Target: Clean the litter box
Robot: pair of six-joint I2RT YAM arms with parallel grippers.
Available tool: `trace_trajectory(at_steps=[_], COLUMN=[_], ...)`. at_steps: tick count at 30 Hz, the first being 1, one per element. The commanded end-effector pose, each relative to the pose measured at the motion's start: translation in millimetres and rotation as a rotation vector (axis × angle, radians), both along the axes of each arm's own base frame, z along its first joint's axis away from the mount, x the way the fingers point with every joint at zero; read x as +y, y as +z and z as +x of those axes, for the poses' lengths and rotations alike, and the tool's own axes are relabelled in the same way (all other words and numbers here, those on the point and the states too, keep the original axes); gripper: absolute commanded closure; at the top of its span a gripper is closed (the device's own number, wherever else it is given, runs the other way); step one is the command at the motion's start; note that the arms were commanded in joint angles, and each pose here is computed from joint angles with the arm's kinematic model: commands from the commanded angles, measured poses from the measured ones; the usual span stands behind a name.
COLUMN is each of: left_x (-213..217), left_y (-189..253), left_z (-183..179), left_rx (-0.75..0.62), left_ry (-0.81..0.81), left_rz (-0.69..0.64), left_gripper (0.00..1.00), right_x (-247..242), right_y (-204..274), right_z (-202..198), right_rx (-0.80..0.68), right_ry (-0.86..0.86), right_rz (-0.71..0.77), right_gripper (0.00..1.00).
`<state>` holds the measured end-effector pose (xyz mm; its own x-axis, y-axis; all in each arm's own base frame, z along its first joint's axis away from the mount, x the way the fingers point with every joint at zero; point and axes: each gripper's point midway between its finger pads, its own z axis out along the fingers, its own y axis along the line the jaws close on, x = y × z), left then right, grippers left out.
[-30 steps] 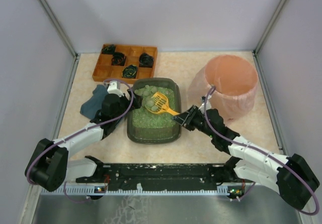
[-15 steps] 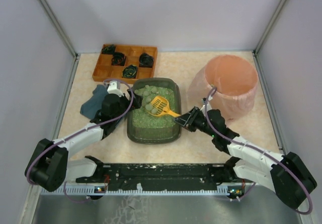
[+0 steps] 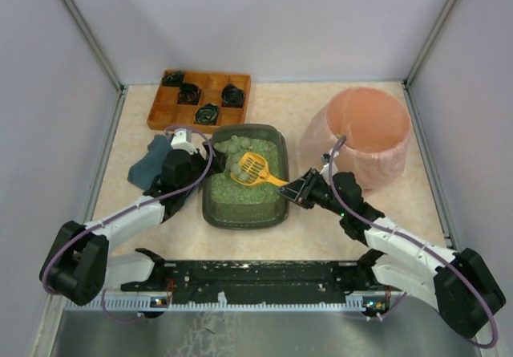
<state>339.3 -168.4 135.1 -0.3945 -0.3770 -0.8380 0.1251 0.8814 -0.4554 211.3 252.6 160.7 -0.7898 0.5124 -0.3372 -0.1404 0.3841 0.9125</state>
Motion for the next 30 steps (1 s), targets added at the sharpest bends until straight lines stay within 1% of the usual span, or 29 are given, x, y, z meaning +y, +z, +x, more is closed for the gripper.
trace_trajectory(at_steps=[1, 2, 5, 6, 8, 9, 10, 11, 13, 14, 15, 16, 17, 18, 19, 20, 22, 23, 24, 25, 26, 27, 28, 30], left_x=[-3, -3, -2, -3, -4, -3, -3, -2, -3, -4, -4, -4, -4, -3, -2, -2, -3, -4, -4, -5, -4, -3, -3, -3], left_y=[7, 8, 8, 8, 6, 7, 7, 7, 8, 7, 6, 6, 6, 7, 8, 9, 8, 8, 7, 6, 6, 6, 7, 8], left_z=[2, 1, 1, 2, 2, 2, 1, 1, 2, 2, 2, 2, 2, 2, 1, 1, 1, 2, 2, 2, 2, 1, 1, 1], left_rx=[-0.022, -0.025, -0.031, -0.03, -0.02, -0.021, -0.022, -0.025, -0.03, -0.027, -0.023, -0.019, -0.02, -0.023, -0.027, -0.031, -0.032, -0.029, -0.023, -0.019, -0.019, -0.019, -0.024, -0.029], left_ry=[-0.007, -0.005, -0.005, -0.007, -0.01, -0.007, -0.007, -0.005, -0.008, -0.012, -0.014, -0.013, -0.01, -0.007, -0.003, -0.003, -0.007, -0.011, -0.015, -0.014, -0.012, -0.009, -0.007, -0.008], left_rz=[-0.007, -0.007, -0.009, -0.008, -0.005, -0.007, -0.006, -0.007, -0.01, -0.009, -0.007, -0.007, -0.007, -0.007, -0.006, -0.008, -0.01, -0.011, -0.008, -0.008, -0.006, -0.007, -0.008, -0.01], left_gripper=[0.05, 0.05, 0.05, 0.05, 0.05, 0.05, 0.05, 0.05, 0.05, 0.05, 0.05, 0.05, 0.05, 0.05, 0.05, 0.05, 0.05, 0.05, 0.05, 0.05, 0.05, 0.05, 0.05, 0.05], right_x=[-18, -16, 9, 8, -14, -21, -20, -12, 14, 19, 15, 3, -13, -17, -16, -7, 9, 8, 0, -12, -22, -22, -13, 13], right_y=[19, 27, 36, 32, 20, 20, 29, 31, 35, 33, 28, 25, 20, 22, 29, 34, 37, 32, 25, 19, 24, 31, 39, 47], right_z=[10, 8, -4, -1, 11, 13, 13, 8, -6, -7, -3, 4, 9, 10, 9, 4, -4, -4, 0, 7, 10, 10, 5, -7], right_rx=[-0.068, -0.092, -0.123, -0.109, -0.064, -0.063, -0.098, -0.105, -0.129, -0.121, -0.102, -0.089, -0.069, -0.085, -0.105, -0.116, -0.136, -0.118, -0.101, -0.069, -0.086, -0.113, -0.131, -0.16], right_ry=[-0.1, -0.089, 0.088, 0.082, -0.068, -0.115, -0.107, -0.054, 0.107, 0.134, 0.102, 0.028, -0.06, -0.079, -0.072, -0.02, 0.09, 0.095, 0.049, -0.032, -0.095, -0.095, -0.046, 0.11], right_rz=[0.053, 0.081, 0.058, 0.036, 0.013, 0.041, 0.079, 0.08, 0.052, 0.023, 0.0, -0.001, 0.039, 0.073, 0.097, 0.093, 0.064, 0.041, 0.018, 0.022, 0.057, 0.095, 0.114, 0.1], right_gripper=[1.0, 1.0, 1.0, 1.0, 1.0, 1.0, 1.0, 1.0, 1.0, 1.0, 1.0, 1.0, 1.0, 1.0, 1.0, 1.0, 1.0, 1.0, 1.0, 1.0, 1.0, 1.0, 1.0, 1.0])
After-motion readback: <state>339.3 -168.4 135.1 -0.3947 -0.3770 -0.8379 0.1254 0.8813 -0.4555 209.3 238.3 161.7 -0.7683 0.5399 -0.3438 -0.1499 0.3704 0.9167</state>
